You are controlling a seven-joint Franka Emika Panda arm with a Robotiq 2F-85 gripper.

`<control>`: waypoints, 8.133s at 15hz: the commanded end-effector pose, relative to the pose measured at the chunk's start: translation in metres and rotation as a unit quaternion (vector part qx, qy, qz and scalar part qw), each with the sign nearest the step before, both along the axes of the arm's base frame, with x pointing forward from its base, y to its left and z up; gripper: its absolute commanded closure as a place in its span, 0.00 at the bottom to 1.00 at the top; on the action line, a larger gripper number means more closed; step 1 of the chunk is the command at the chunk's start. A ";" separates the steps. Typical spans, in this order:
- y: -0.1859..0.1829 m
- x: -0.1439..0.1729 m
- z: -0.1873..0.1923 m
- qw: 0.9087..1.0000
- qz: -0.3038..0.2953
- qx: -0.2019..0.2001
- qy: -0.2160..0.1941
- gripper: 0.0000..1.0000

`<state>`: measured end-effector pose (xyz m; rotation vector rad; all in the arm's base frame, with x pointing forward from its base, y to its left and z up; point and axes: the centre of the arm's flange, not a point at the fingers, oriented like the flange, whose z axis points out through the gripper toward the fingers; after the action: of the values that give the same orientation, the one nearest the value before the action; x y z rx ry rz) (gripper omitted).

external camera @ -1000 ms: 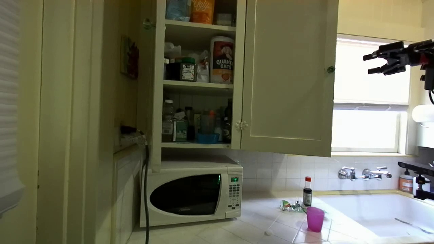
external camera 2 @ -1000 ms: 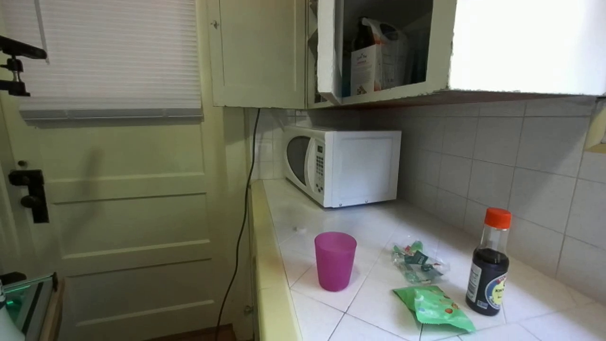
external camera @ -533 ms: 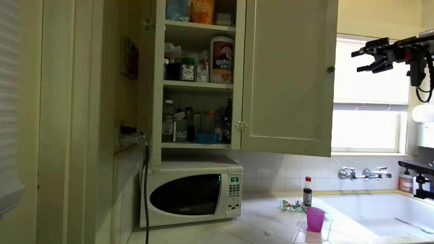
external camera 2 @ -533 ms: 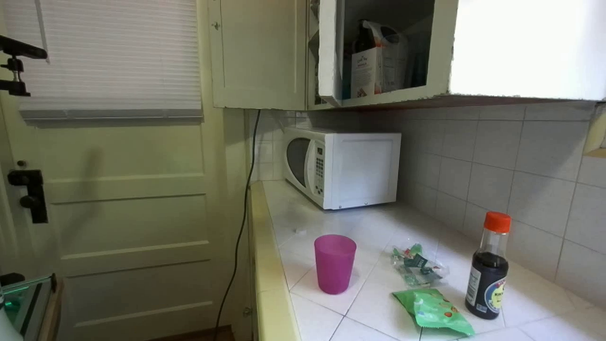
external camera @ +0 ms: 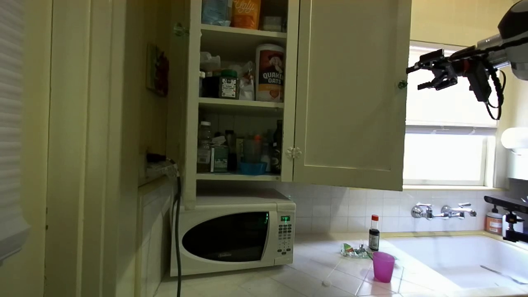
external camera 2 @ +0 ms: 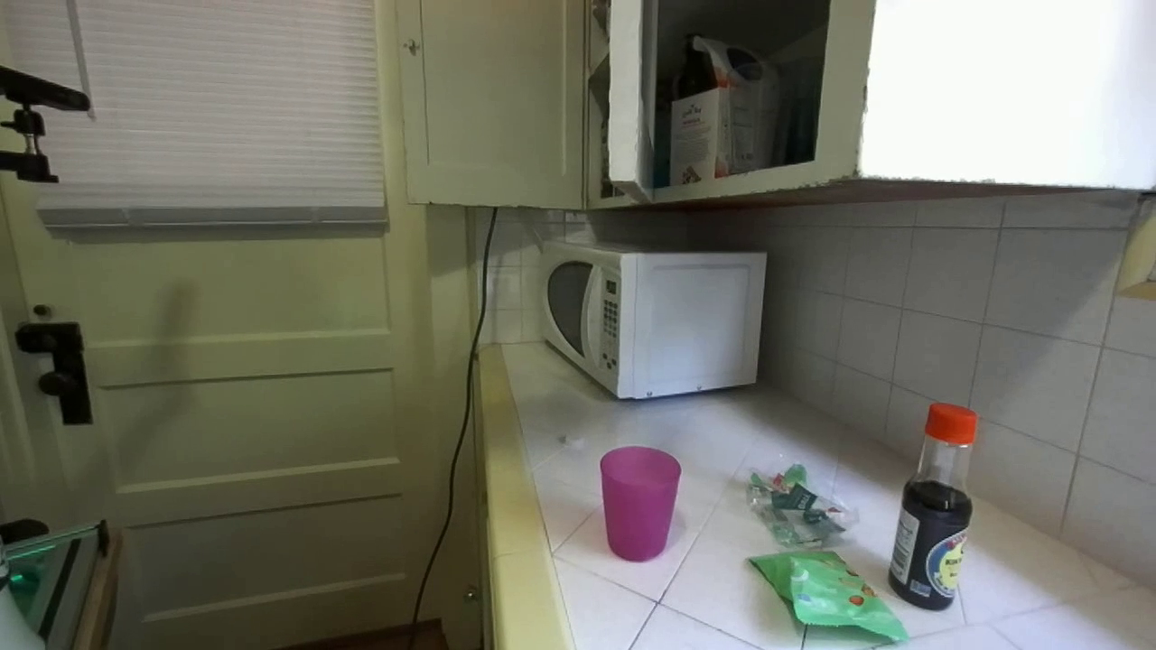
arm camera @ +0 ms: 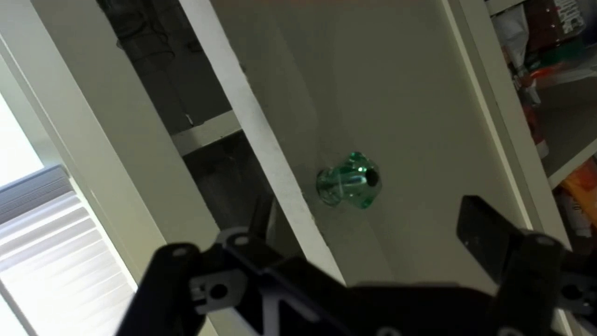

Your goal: Open up the drawer and place an object in there and it was not done smoothly

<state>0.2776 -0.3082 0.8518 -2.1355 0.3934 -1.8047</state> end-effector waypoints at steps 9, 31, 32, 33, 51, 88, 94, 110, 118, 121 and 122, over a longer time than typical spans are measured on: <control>-0.026 0.027 0.015 0.999 0.020 -0.037 -0.006 0.00; 0.001 -0.008 0.005 0.967 0.254 -0.028 -0.008 0.00; 0.001 -0.016 0.006 0.962 0.272 -0.020 -0.008 0.00; 0.003 -0.020 0.006 0.956 0.292 -0.010 -0.011 0.00; 0.146 0.044 0.058 0.882 0.459 0.102 -0.012 0.00; 0.044 0.084 -0.128 0.964 0.147 -0.208 0.080 0.00; 0.054 0.077 -0.157 0.913 0.146 -0.306 0.227 0.00; 0.062 0.115 -0.253 0.828 0.097 -0.339 0.436 0.00; 0.102 0.165 -0.401 0.715 0.196 -0.288 0.607 0.00; 0.103 0.171 -0.447 0.673 0.213 -0.242 0.666 0.00; 0.103 0.174 -0.459 0.664 0.207 -0.231 0.680 0.00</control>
<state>0.4381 -0.2025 0.4225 -3.2044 -0.4257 0.1072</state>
